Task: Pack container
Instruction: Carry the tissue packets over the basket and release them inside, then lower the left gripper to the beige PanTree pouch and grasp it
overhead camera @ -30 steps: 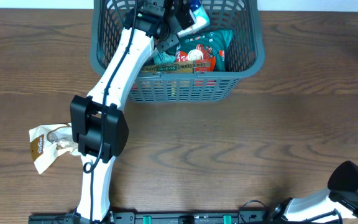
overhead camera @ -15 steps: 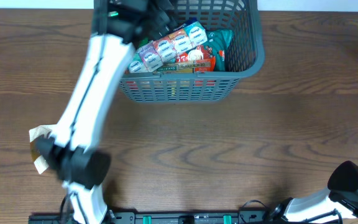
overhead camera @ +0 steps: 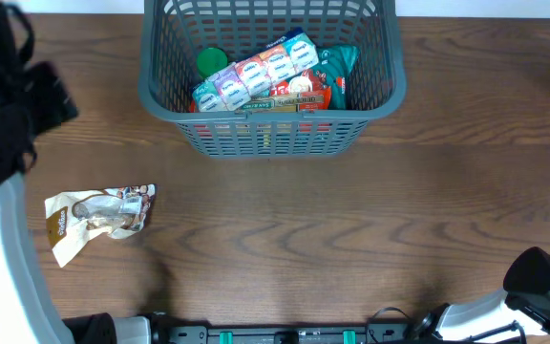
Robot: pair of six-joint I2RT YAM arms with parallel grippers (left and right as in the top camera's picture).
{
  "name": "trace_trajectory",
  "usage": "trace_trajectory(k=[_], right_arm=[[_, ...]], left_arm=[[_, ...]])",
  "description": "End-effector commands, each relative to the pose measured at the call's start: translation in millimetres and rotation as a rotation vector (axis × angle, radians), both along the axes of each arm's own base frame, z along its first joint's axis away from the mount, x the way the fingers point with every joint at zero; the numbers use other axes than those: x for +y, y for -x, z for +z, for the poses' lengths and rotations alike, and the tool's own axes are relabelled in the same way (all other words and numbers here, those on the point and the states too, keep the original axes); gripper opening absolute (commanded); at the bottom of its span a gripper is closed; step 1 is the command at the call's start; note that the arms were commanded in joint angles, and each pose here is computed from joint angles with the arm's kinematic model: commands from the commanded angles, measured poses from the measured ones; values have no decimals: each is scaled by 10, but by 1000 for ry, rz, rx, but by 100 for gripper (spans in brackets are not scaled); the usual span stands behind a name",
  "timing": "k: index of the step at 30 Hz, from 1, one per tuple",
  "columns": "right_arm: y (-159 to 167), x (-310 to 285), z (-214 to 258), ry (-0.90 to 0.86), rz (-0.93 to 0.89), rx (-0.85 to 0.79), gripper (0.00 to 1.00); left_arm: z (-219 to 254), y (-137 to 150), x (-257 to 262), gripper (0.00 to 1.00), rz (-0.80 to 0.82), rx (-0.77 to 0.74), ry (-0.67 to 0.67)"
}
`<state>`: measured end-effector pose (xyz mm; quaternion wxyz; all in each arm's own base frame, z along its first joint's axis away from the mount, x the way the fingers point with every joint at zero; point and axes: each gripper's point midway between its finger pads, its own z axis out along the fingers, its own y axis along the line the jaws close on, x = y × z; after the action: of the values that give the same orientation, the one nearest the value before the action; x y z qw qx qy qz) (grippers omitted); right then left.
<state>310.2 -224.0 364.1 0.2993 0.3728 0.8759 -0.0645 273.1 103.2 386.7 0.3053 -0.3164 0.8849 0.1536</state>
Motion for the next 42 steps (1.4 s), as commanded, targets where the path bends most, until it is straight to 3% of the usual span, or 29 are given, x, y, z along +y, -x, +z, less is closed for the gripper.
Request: trace_trajectory(k=[1,5,10,16,24,42], right_arm=[[-4,-19,4,3,7,-4,99],[-28,-32,24,10,8,-16,99],[-28,-29,23,8,9,-16,99],[-28,-29,23,8,9,-16,99],[-25,-27,20,7,9,-14,99],[-20,-24,15,6,9,-12,99]], left_arm=[[-294,173,0,98,447,-103,266],[-669,276,-94,98,671,-81,372],[-1307,520,-131,98,1077,-47,410],[-2092,499,-257,99,1251,-2,468],[-2815,329,-298,99,1235,-30,546],[-3431,299,118,99,1162,-30,587]])
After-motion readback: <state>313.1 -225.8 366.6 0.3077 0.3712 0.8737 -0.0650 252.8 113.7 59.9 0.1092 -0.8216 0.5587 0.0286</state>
